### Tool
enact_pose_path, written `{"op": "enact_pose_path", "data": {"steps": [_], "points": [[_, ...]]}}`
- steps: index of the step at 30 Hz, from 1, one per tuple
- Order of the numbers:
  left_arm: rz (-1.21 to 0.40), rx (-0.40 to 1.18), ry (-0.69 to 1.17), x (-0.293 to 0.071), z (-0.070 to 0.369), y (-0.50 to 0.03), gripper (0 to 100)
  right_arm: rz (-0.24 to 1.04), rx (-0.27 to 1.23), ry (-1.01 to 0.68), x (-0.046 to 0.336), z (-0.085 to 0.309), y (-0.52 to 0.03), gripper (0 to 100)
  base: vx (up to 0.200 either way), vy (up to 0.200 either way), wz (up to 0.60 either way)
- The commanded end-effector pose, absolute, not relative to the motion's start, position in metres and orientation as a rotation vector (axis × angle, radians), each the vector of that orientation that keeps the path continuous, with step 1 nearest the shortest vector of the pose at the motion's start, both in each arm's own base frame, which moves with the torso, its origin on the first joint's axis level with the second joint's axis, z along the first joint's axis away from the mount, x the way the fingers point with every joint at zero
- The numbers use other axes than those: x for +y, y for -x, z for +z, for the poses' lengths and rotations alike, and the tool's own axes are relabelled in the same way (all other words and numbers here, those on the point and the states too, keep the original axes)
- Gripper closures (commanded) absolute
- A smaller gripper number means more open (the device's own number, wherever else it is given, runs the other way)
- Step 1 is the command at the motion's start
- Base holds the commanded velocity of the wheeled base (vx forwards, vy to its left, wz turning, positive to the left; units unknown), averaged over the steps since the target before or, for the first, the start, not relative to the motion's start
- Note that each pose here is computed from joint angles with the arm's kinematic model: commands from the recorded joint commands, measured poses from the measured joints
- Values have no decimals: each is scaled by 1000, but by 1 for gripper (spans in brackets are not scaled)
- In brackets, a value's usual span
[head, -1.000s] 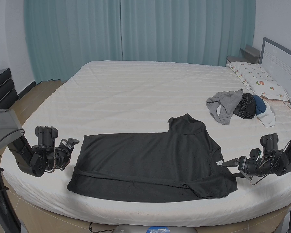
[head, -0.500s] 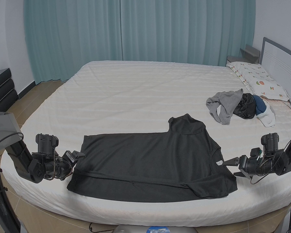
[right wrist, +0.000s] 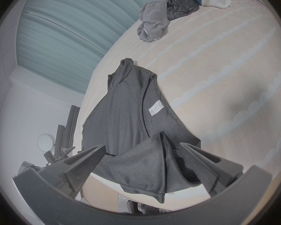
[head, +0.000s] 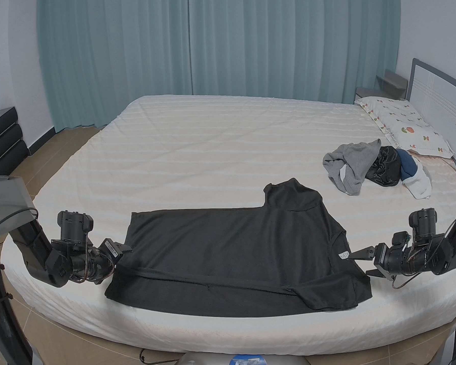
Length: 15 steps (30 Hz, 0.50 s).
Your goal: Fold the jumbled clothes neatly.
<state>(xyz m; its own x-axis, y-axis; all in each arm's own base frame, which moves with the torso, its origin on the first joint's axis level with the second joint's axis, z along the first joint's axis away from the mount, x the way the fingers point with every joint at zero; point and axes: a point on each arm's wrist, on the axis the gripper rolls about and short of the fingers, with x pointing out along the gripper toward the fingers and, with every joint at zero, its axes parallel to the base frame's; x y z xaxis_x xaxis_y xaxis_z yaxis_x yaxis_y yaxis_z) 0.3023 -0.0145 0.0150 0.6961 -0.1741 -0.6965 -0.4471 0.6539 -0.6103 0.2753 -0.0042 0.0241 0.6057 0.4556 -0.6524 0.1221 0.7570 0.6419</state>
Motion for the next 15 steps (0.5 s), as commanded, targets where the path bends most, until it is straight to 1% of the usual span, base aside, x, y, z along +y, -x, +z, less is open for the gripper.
{"op": "enact_pose_path", "data": {"steps": [1,9,15], "points": [[180,819,865,-14,13,-301,100,213,906,-707,-5,26,-276,0,0,0,0],[184,810,867,-12,17,-296,100,235,899,-683,-1,28,-277,0,0,0,0],[180,799,866,-11,20,-296,100,289,904,-648,17,23,-293,0,0,0,0]]}}
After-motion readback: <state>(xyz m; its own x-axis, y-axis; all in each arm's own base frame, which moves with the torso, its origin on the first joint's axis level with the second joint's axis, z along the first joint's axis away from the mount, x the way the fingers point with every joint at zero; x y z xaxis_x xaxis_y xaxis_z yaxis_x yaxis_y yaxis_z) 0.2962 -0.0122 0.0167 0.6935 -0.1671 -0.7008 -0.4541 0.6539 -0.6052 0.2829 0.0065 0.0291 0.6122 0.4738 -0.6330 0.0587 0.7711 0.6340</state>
